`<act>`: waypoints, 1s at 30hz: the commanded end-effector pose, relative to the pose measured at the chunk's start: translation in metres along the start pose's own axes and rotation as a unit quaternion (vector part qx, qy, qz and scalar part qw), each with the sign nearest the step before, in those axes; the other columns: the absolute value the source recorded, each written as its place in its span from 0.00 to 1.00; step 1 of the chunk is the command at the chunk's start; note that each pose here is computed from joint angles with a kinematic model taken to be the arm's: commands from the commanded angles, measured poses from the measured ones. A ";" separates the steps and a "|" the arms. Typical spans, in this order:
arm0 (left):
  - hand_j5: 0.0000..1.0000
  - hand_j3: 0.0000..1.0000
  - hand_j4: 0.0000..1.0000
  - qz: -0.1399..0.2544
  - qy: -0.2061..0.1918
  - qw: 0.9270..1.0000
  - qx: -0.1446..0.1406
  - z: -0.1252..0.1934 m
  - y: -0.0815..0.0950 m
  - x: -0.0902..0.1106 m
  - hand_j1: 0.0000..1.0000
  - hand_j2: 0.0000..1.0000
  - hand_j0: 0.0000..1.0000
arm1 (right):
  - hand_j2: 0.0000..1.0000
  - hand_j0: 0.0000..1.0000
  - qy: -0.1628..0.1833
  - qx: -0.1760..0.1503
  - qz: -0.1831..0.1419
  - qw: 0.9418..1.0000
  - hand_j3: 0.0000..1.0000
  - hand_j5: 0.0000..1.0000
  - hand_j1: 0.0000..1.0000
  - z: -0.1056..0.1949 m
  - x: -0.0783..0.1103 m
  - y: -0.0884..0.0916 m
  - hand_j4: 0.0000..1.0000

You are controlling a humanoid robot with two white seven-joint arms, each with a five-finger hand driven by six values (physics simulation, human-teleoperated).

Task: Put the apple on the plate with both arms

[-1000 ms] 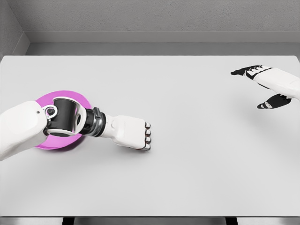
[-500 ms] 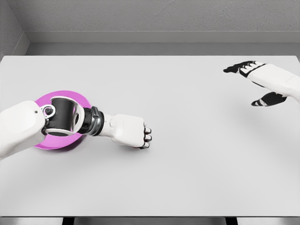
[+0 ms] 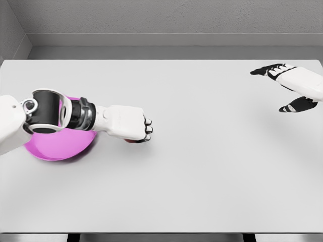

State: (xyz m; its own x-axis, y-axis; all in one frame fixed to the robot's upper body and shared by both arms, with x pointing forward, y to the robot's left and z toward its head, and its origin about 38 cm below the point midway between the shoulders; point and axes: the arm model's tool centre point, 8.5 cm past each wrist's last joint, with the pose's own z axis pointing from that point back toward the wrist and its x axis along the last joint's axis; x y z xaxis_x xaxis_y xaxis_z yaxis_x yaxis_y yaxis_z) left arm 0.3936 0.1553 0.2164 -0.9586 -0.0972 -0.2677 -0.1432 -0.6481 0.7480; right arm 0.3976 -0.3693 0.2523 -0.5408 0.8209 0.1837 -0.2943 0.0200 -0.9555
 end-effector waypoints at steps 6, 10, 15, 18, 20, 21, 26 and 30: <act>0.19 0.19 0.19 0.040 0.059 0.997 0.000 0.063 -0.013 -0.026 0.19 0.19 0.19 | 1.00 1.00 0.000 0.001 -0.003 1.000 1.00 1.00 1.00 0.000 0.000 0.002 1.00; 0.19 0.19 0.19 0.058 0.086 0.995 -0.011 0.092 -0.026 -0.032 0.19 0.19 0.19 | 1.00 1.00 0.000 0.001 -0.003 1.000 1.00 1.00 1.00 0.000 0.000 0.002 1.00; 0.19 0.19 0.19 0.076 0.094 0.992 -0.025 0.098 -0.042 -0.033 0.19 0.19 0.19 | 1.00 1.00 -0.001 0.002 -0.003 1.000 1.00 1.00 1.00 0.000 0.001 0.003 1.00; 0.20 0.20 0.20 0.106 0.097 0.989 -0.035 0.094 -0.063 -0.032 0.20 0.20 0.20 | 1.00 1.00 -0.001 0.002 -0.003 1.000 1.00 1.00 1.00 0.000 0.001 0.003 1.00; 0.20 0.20 0.20 0.118 0.104 0.987 -0.039 0.097 -0.071 -0.036 0.20 0.20 0.20 | 1.00 1.00 -0.001 0.002 -0.003 1.000 1.00 1.00 1.00 0.000 0.001 0.003 1.00; 0.20 0.20 0.20 0.128 0.109 0.985 -0.043 0.098 -0.079 -0.037 0.20 0.20 0.20 | 1.00 1.00 -0.001 0.002 -0.003 1.000 1.00 1.00 1.00 0.000 0.001 0.003 1.00; 0.23 0.23 0.23 0.145 0.116 0.981 -0.049 0.100 -0.091 -0.038 0.23 0.23 0.23 | 1.00 1.00 -0.001 0.002 -0.003 1.000 1.00 1.00 1.00 0.000 0.001 0.003 1.00; 0.76 0.76 0.76 0.147 0.116 0.981 -0.050 0.101 -0.092 -0.037 0.76 0.76 0.76 | 1.00 1.00 -0.001 0.002 -0.003 1.000 1.00 1.00 1.00 0.000 0.001 0.003 1.00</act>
State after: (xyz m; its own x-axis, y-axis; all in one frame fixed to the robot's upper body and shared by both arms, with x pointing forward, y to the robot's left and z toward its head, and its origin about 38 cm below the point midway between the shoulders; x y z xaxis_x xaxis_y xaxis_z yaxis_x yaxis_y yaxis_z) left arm 0.4161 0.2926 0.2163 -0.8757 -0.4448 -0.1877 0.1646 -0.6405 0.7501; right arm 0.3961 -0.3682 0.2495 -0.5423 0.8191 0.1871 -0.3008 0.0187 -0.9535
